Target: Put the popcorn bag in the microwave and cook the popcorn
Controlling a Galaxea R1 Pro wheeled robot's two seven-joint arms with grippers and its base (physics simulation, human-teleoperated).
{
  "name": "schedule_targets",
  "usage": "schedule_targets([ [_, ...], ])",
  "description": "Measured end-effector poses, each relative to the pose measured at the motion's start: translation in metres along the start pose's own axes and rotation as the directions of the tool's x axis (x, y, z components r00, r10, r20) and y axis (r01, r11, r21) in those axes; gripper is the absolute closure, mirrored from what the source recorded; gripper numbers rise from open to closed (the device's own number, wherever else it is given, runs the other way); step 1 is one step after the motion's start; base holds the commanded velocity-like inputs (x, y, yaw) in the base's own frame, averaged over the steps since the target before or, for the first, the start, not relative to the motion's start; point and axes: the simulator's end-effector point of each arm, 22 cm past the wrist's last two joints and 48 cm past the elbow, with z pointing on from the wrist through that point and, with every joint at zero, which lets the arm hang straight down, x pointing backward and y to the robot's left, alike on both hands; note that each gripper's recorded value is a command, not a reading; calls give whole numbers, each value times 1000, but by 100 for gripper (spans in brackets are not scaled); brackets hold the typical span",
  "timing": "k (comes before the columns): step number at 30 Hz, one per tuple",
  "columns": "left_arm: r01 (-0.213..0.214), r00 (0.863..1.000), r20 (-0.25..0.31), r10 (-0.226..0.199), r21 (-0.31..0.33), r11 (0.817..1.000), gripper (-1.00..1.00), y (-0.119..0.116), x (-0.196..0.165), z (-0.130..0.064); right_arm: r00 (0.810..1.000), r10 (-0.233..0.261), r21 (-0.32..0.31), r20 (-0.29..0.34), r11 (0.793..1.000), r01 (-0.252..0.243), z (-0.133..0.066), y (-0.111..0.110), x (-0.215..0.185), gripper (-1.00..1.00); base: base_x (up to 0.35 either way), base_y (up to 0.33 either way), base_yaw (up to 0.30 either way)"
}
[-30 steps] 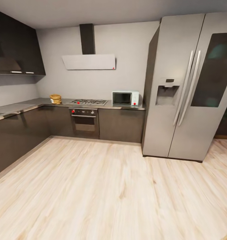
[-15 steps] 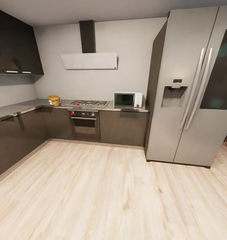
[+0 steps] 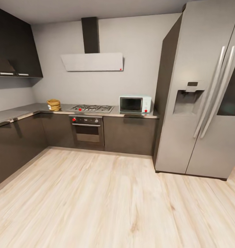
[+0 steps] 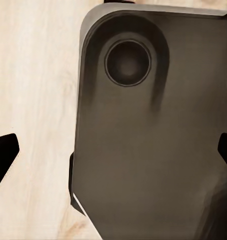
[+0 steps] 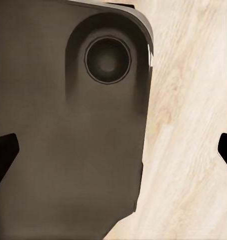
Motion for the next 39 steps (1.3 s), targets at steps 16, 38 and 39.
schedule_targets([
  [16, -1, 1000, -1, 1, 0, 1000, -100, 0, 0, 0, 1000, 0, -3, 0, 1000, 0, 0, 1, 0, -100, 335, 0, 0],
  [38, 2, 1000, 10, -2, 1, 1000, -100, 0, -3, 0, 999, 11, 5, 32, 1000, -12, 0, 0, -7, -100, 335, 0, -132],
  [39, 2, 1000, 10, -2, 1, 1000, -100, 0, -3, 0, 999, 10, 5, 32, 1000, -10, 0, 0, -6, -100, 335, 0, -16],
])
